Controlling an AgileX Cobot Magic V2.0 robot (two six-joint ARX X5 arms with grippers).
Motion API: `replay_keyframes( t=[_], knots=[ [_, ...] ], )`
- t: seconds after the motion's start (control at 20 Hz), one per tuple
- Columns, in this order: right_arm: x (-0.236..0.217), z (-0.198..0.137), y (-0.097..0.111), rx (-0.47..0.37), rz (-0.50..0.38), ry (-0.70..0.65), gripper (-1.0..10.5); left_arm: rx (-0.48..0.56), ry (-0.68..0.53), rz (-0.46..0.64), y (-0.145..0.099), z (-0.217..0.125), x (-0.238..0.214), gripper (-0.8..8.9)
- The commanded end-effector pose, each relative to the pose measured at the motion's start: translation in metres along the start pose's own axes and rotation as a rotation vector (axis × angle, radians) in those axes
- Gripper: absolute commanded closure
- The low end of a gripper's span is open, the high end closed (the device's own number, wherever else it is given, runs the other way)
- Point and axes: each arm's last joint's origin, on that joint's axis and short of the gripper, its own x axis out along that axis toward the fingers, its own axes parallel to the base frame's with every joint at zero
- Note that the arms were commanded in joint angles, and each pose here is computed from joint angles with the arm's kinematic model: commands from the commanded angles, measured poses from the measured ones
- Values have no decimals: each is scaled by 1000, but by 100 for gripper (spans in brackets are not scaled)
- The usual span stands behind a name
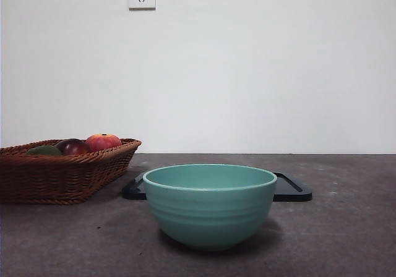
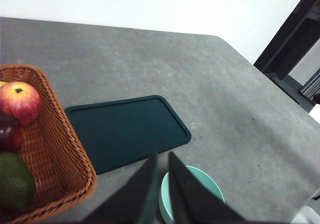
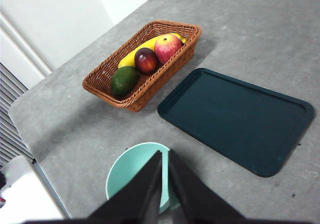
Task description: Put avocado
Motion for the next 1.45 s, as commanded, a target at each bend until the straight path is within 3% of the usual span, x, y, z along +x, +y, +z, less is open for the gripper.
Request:
replay_keyframes(
  t=[0.05, 0.15, 0.25, 0.85, 1.1, 1.2, 1.45],
  knots=[
    [-1, 5, 1, -34, 2, -11, 832, 41, -22, -13, -3, 5, -3, 540],
    [-1, 5, 1, -34, -6, -11, 527, 46, -28, -19, -4, 5, -4, 308],
    [-1, 5, 1, -33, -16, -11, 382, 53, -37, -21, -6, 5, -5, 279],
    [-1, 5, 1, -35, -22, -13, 378, 39, -33, 10, -6, 3, -7, 287],
    [-1, 5, 1, -35, -16, -13, 378, -96, 86, 180, 10, -3, 8, 286],
    [-1, 5, 1, -35, -16, -13, 378, -199, 169, 251, 24, -5, 25, 286],
    [-1, 5, 1, -34, -15, -13, 378, -352, 380, 303, 61, -9, 78, 286]
  ],
)
